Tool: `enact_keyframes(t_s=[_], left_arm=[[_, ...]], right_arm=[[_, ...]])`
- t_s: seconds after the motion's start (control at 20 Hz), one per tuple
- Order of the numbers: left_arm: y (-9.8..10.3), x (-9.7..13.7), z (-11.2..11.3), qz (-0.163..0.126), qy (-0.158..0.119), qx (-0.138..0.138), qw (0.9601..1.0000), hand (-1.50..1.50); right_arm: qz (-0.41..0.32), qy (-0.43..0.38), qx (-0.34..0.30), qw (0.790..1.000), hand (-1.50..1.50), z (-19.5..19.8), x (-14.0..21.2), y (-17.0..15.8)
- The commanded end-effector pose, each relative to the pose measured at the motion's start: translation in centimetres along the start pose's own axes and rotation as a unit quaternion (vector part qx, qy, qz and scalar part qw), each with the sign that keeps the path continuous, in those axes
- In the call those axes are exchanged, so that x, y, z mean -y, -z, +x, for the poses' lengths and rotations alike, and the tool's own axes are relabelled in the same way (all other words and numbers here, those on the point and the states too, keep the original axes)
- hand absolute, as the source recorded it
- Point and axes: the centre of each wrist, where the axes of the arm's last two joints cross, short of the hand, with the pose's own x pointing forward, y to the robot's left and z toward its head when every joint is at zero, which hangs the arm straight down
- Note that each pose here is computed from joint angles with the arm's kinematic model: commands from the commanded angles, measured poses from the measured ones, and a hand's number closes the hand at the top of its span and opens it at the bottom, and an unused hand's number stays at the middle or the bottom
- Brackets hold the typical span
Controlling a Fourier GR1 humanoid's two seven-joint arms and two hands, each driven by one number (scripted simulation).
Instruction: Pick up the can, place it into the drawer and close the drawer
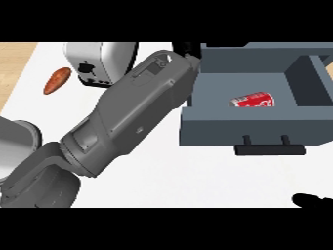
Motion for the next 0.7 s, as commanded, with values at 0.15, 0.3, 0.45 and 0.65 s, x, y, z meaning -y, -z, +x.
enact_keyframes(t_s=[0.15, 0.3, 0.45, 0.65], left_arm=[[-0.6, -0.2, -0.8, 0.003, 0.008, -0.009, 0.9999, -1.5], [1.0, -1.6, 0.9, 0.006, 0.016, -0.002, 0.9999, -1.5], [1.1, -2.5, 0.8, 0.006, 0.016, -0.008, 0.9998, -1.5], [0.9, -3.3, -0.1, 0.025, 0.016, -0.008, 0.9995, -1.5]], right_arm=[[0.019, -0.078, 0.015, 0.997, -1.5, -1.1, -5.1, 5.2], [0.039, -0.12, 0.026, 0.992, -1.5, -1.3, -5.7, 7.5], [0.06, -0.154, 0.031, 0.986, -1.5, -2.0, -8.5, 9.7], [0.091, -0.192, 0.035, 0.976, -1.5, -4.0, -10.1, 11.2]])
